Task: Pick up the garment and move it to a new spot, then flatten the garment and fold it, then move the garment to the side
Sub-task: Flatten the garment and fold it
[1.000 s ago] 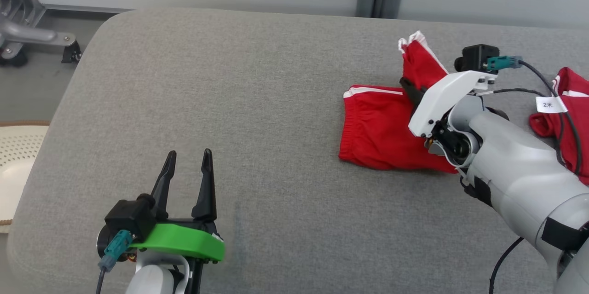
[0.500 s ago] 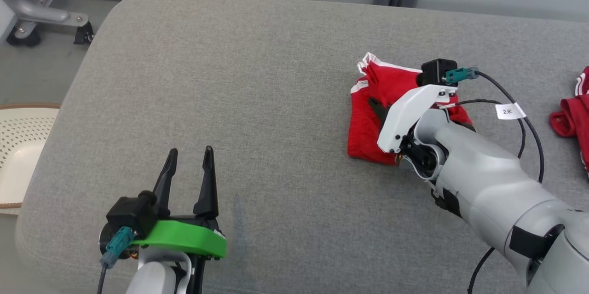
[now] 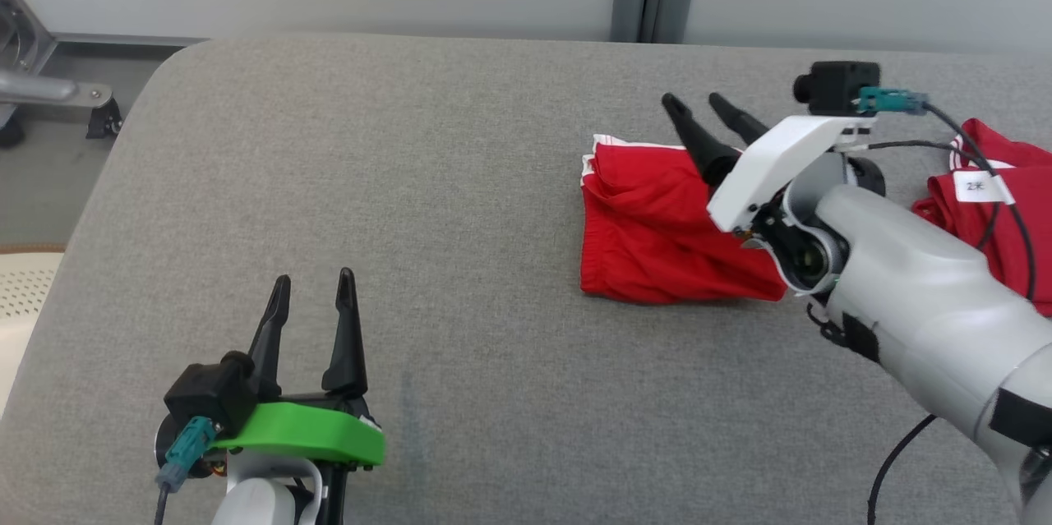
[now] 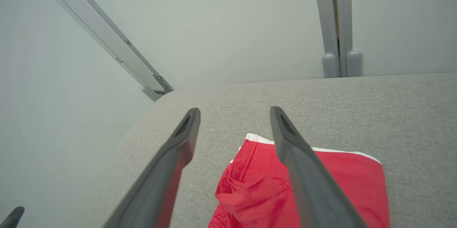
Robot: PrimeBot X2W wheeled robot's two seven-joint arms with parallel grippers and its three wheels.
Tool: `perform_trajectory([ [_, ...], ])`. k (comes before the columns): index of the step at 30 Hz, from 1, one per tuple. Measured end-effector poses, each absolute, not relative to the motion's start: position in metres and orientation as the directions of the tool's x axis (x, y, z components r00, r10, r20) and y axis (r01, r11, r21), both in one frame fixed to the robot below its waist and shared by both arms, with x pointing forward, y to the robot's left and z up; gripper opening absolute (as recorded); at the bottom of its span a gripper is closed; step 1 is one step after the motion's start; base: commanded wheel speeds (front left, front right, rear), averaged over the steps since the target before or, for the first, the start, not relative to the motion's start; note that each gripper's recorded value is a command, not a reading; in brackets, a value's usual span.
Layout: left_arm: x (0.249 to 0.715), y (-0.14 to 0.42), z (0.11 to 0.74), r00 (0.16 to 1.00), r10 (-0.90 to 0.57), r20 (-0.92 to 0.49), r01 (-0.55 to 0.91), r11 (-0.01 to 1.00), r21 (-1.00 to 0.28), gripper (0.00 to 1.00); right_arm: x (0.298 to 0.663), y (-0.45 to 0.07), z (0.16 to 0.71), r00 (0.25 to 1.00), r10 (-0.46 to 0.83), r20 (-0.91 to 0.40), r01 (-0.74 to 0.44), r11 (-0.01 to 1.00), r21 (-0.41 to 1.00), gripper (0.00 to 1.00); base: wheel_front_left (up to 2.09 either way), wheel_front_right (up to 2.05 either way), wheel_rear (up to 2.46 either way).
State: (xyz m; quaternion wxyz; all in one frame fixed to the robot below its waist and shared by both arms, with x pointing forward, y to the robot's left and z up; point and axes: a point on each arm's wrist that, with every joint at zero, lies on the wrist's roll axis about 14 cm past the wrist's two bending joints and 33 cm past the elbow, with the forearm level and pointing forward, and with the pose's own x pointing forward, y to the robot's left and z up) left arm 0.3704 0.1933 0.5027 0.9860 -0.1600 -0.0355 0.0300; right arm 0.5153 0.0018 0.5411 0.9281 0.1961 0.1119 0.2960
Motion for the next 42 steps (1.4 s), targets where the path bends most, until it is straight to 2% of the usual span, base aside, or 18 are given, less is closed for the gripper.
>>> perform_trajectory([
  [4, 0.367, 0.189, 0.505, 0.996, 0.058, 0.068, -0.033, 0.947, -0.319, 1.00, 0.523, -0.047, 0.564, 0.856, 0.517, -0.025, -0.458, 0.779, 0.428, 1.00, 0.00, 0.00, 0.00],
  [9, 0.367, 0.184, 0.507, 0.996, 0.043, 0.078, -0.016, 0.947, -0.321, 1.00, 0.539, -0.135, 0.587, 0.944, 0.327, 0.041, -0.316, 0.862, 0.397, 1.00, 0.00, 0.00, 0.00],
  [16, 0.365, 0.187, 0.503, 0.997, 0.048, 0.063, -0.025, 0.949, -0.315, 1.00, 0.537, -0.144, 0.545, 0.955, 0.291, -0.060, -0.247, 0.891, 0.380, 1.00, 0.00, 0.00, 0.00],
  [17, 0.365, 0.187, 0.502, 0.997, 0.048, 0.060, -0.026, 0.949, -0.314, 1.00, 0.539, -0.140, 0.541, 0.952, 0.296, -0.079, -0.245, 0.891, 0.383, 0.70, 0.00, 0.00, 0.00],
  [18, 0.365, 0.187, 0.500, 0.997, 0.045, 0.056, -0.025, 0.949, -0.315, 1.00, 0.541, -0.133, 0.536, 0.943, 0.313, -0.111, -0.249, 0.887, 0.388, 0.14, 0.00, 0.00, 0.00],
  [19, 0.366, 0.187, 0.499, 0.998, 0.045, 0.052, -0.026, 0.948, -0.316, 1.00, 0.544, -0.126, 0.533, 0.932, 0.334, -0.143, -0.254, 0.881, 0.399, 0.00, 0.00, 0.00, 0.00],
  [23, 0.369, 0.189, 0.497, 0.998, 0.051, 0.045, -0.034, 0.945, -0.325, 1.00, 0.554, -0.114, 0.515, 0.888, 0.368, -0.275, -0.237, 0.880, 0.413, 0.00, 0.00, 0.00, 0.00],
  [26, 0.369, 0.194, 0.495, 0.997, 0.072, 0.035, -0.056, 0.943, -0.329, 1.00, 0.557, -0.103, 0.490, 0.825, 0.390, -0.410, -0.172, 0.863, 0.474, 0.00, 0.00, 0.00, 0.00],
  [32, 0.365, 0.210, 0.489, 0.992, 0.124, 0.011, -0.114, 0.938, -0.327, 1.00, 0.544, -0.065, 0.443, 0.611, 0.475, -0.634, -0.106, 0.842, 0.529, 0.00, 0.00, 0.00, 0.00],
  [39, 0.357, 0.226, 0.485, 0.984, 0.179, -0.006, -0.172, 0.931, -0.322, 1.00, 0.506, -0.003, 0.426, 0.368, 0.650, -0.665, -0.096, 0.738, 0.668, 0.00, 0.00, 0.00, 0.00],
  [42, 0.357, 0.227, 0.487, 0.983, 0.182, -0.002, -0.173, 0.930, -0.323, 1.00, 0.491, 0.018, 0.434, 0.327, 0.707, -0.627, -0.149, 0.694, 0.705, 0.00, 0.00, 0.00, 0.00],
])
